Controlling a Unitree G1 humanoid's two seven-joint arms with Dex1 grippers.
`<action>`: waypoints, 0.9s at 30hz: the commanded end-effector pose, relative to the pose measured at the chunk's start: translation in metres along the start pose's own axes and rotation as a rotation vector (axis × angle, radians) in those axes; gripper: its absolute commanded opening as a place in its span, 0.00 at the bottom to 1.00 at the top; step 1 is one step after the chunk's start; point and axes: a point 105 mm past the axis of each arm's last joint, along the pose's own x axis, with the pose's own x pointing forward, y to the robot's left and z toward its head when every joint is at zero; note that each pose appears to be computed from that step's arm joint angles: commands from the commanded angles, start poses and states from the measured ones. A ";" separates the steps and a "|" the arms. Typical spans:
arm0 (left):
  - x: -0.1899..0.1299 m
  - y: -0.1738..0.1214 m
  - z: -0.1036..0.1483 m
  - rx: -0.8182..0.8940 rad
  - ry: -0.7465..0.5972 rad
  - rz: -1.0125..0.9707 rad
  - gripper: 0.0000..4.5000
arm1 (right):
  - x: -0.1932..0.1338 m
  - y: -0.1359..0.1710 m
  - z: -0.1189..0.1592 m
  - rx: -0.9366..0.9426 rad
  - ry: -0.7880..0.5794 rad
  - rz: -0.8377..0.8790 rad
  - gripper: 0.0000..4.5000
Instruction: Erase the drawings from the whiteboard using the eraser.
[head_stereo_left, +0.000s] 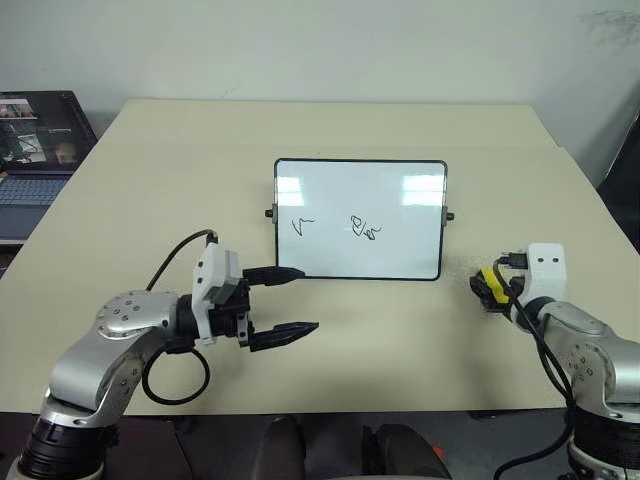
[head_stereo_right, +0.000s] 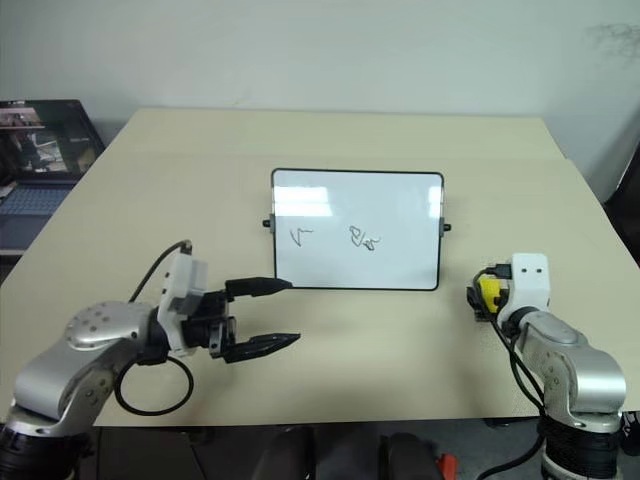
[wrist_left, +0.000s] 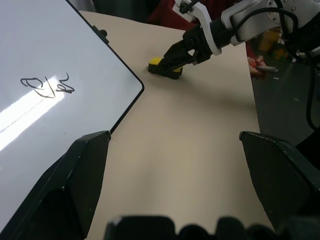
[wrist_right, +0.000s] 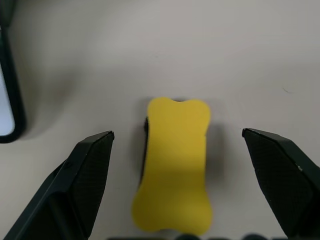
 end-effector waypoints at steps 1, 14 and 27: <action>0.001 -0.004 0.008 0.029 -0.024 0.002 1.00 | -0.003 -0.009 0.015 -0.008 -0.057 -0.015 1.00; 0.002 -0.004 0.007 0.020 -0.032 0.020 1.00 | -0.001 -0.016 0.009 0.004 -0.021 -0.007 0.96; 0.002 -0.005 0.003 0.008 -0.029 0.028 1.00 | 0.000 -0.012 0.004 0.024 0.000 0.017 0.23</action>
